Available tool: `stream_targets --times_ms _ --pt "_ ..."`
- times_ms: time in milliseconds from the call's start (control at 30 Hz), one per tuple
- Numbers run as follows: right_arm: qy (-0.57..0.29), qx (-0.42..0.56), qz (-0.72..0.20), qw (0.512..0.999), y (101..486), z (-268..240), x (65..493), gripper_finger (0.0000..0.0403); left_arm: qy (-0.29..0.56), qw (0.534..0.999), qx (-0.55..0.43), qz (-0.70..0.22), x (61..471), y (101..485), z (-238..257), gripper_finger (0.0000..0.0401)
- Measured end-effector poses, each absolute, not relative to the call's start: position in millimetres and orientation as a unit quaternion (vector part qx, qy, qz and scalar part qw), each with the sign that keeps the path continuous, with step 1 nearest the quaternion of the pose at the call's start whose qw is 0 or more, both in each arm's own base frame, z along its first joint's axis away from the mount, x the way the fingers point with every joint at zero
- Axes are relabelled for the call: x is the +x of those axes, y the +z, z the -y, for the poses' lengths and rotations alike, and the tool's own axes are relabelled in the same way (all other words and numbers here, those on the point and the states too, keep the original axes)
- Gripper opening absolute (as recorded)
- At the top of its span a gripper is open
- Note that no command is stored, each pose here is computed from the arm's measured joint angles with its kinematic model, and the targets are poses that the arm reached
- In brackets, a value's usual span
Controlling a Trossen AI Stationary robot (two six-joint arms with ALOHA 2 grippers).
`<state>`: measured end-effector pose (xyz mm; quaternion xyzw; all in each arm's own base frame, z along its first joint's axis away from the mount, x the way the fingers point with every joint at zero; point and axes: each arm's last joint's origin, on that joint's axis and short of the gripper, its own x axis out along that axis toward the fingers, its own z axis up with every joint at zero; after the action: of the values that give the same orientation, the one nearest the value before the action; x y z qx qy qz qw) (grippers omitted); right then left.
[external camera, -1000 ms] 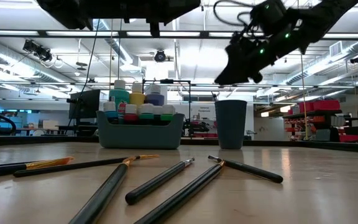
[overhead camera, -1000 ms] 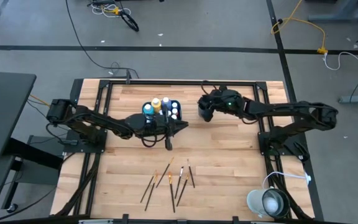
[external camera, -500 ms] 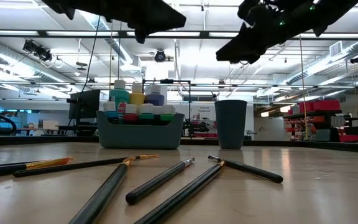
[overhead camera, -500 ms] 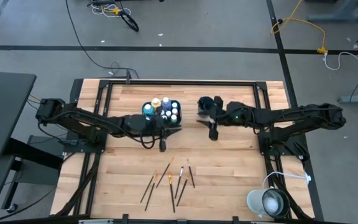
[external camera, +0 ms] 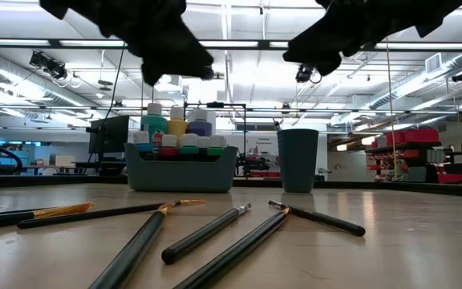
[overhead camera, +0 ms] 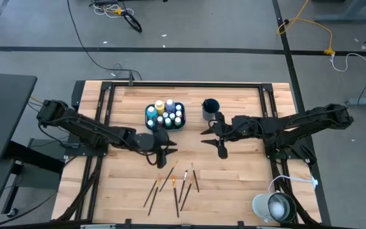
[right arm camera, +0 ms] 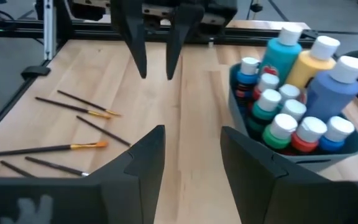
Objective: Pick & Place Paint Supplies
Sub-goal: Put the gold paint brush into the blue cup
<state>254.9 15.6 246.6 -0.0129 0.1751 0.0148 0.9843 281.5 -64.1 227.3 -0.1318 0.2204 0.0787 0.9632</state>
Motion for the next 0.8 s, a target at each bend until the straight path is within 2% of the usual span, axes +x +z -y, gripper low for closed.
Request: stream_targets --times_ms 467,800 --pt "0.025 -0.014 -0.167 0.985 248 -21 255 0.0159 0.091 0.927 -0.226 -0.284 273 193 116 0.0122" --pt "0.025 -0.015 -0.173 0.985 247 -21 255 0.0159 0.110 0.882 -0.235 -0.394 266 154 127 0.0121"
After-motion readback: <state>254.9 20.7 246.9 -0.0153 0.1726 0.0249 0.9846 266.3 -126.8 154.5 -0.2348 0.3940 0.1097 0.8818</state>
